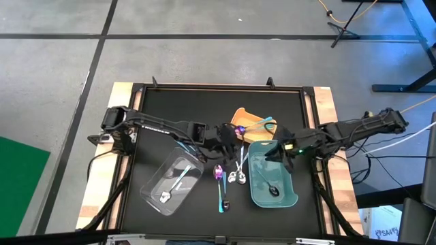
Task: Sort silverware by color (type)
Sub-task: Put the white patterned spoon into the transparent bin
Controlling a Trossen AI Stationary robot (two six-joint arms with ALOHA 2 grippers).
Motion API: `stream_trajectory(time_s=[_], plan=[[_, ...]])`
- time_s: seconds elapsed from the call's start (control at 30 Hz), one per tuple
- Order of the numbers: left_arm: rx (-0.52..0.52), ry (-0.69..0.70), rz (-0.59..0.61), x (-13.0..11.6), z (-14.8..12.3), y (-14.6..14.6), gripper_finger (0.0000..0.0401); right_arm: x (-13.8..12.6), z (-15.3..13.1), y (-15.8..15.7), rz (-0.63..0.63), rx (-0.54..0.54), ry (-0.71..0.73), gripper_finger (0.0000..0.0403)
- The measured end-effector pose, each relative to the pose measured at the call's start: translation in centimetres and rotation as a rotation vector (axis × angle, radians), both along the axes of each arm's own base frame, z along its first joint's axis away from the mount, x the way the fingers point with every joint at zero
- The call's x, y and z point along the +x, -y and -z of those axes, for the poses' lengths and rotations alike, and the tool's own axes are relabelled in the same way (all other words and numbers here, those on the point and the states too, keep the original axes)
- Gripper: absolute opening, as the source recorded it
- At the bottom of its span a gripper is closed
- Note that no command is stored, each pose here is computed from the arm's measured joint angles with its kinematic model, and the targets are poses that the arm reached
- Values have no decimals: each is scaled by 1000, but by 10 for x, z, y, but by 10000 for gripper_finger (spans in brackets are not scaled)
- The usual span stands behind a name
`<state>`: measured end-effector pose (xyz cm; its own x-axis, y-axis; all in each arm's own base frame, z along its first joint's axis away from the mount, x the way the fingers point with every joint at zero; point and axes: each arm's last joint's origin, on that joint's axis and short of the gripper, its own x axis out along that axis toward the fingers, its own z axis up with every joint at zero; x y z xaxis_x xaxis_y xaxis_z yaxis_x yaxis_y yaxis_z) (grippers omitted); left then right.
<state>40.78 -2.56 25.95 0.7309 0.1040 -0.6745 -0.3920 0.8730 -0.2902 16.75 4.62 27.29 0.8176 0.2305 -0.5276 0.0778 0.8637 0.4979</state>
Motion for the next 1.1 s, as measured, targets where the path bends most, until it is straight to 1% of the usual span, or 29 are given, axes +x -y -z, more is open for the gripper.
stream_trajectory(time_s=[0.2, 0.4, 0.63, 0.73, 0.83, 0.97, 1.1], plan=[[-135, -36, -152, 9, 23, -4, 123, -4, -4, 2, -46, -112, 55, 86], [-325, -88, -271, 16, 46, -19, 123, -3, -4, 2, -106, -239, 87, 86], [-574, -171, -386, 22, 73, -34, 123, -2, -4, 6, -52, -435, 107, 86], [-663, -198, -428, 24, 80, -36, 123, -2, -4, 8, -21, -494, 110, 86], [-713, -216, -483, 24, 86, -36, 123, -2, -4, 9, -5, -526, 111, 86], [-767, -213, -552, 25, 88, -39, 123, -2, -4, 9, -15, -554, 112, 86], [-804, -222, -618, 26, 96, -43, 123, -2, -4, 9, -20, -561, 110, 86]])
